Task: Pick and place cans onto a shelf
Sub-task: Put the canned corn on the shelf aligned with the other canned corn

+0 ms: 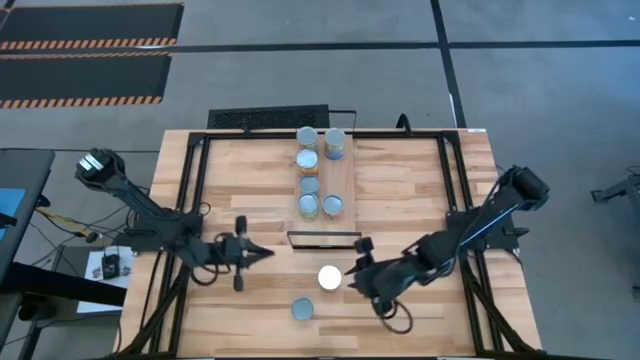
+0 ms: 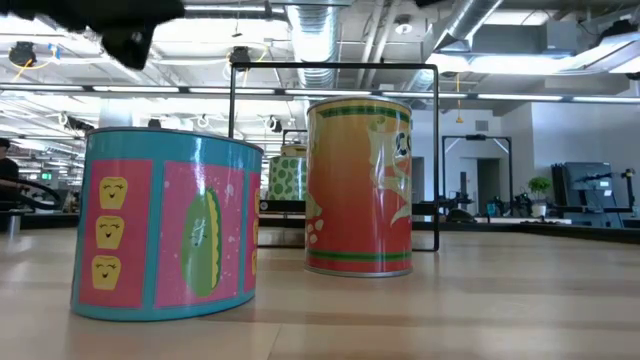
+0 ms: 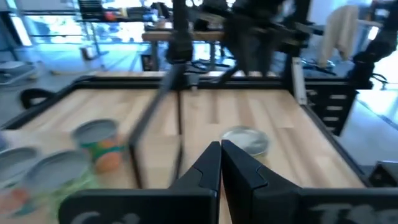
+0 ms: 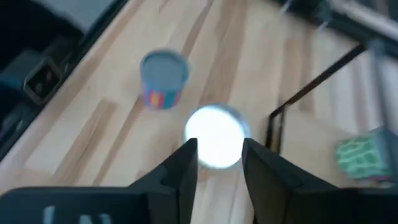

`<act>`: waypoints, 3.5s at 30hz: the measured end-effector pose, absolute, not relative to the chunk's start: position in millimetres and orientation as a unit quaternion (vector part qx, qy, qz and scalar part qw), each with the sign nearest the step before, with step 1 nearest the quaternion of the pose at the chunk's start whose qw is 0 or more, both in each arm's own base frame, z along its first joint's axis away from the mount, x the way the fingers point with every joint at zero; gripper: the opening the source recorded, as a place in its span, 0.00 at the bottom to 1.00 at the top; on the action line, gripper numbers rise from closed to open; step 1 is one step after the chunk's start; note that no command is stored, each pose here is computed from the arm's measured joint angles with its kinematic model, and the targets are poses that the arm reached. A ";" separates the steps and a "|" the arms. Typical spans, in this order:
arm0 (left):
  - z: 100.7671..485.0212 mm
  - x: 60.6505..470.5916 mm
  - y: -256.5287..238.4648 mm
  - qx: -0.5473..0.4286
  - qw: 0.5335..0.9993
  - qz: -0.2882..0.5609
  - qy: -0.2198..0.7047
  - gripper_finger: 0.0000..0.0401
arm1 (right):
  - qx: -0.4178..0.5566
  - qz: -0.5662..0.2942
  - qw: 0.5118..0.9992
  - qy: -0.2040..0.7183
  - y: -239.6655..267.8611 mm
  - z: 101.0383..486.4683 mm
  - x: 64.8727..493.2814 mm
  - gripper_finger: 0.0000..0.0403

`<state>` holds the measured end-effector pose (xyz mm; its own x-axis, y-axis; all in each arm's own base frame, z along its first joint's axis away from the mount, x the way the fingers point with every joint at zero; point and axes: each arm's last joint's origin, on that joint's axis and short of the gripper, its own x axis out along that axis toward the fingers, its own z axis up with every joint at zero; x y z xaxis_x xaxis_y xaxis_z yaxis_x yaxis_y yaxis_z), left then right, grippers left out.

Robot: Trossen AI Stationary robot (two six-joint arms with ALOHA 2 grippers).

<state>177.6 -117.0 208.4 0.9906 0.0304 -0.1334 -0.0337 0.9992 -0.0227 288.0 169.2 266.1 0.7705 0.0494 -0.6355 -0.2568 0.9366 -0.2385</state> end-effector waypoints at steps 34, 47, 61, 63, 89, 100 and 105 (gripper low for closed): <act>166.6 134.2 -79.1 -0.068 0.992 0.087 0.066 0.00 | -0.219 0.122 0.852 0.460 166.4 211.0 352.9 0.05; 166.1 133.9 -77.7 -0.059 0.990 0.110 0.065 0.00 | -0.123 0.145 0.856 0.480 175.1 248.9 317.4 0.01; 164.6 143.6 -61.5 -0.081 0.985 0.132 0.074 0.00 | -0.043 -0.066 0.854 0.514 113.8 265.3 215.2 0.01; 164.7 146.2 -57.0 -0.085 0.985 0.131 0.075 0.00 | -0.050 -0.095 0.862 0.495 87.4 274.8 214.9 0.00; 172.8 161.4 -14.0 -0.067 0.984 0.160 0.049 0.00 | -0.134 -0.066 0.879 0.453 -109.9 277.2 340.1 0.00; 173.2 161.7 -14.9 -0.071 0.986 0.144 0.048 0.00 | -0.138 -0.054 0.863 0.483 -119.8 268.5 360.7 0.01; 172.9 161.7 -14.9 -0.071 0.986 0.145 0.049 0.00 | -0.142 -0.055 0.861 0.485 -122.8 267.7 360.6 0.01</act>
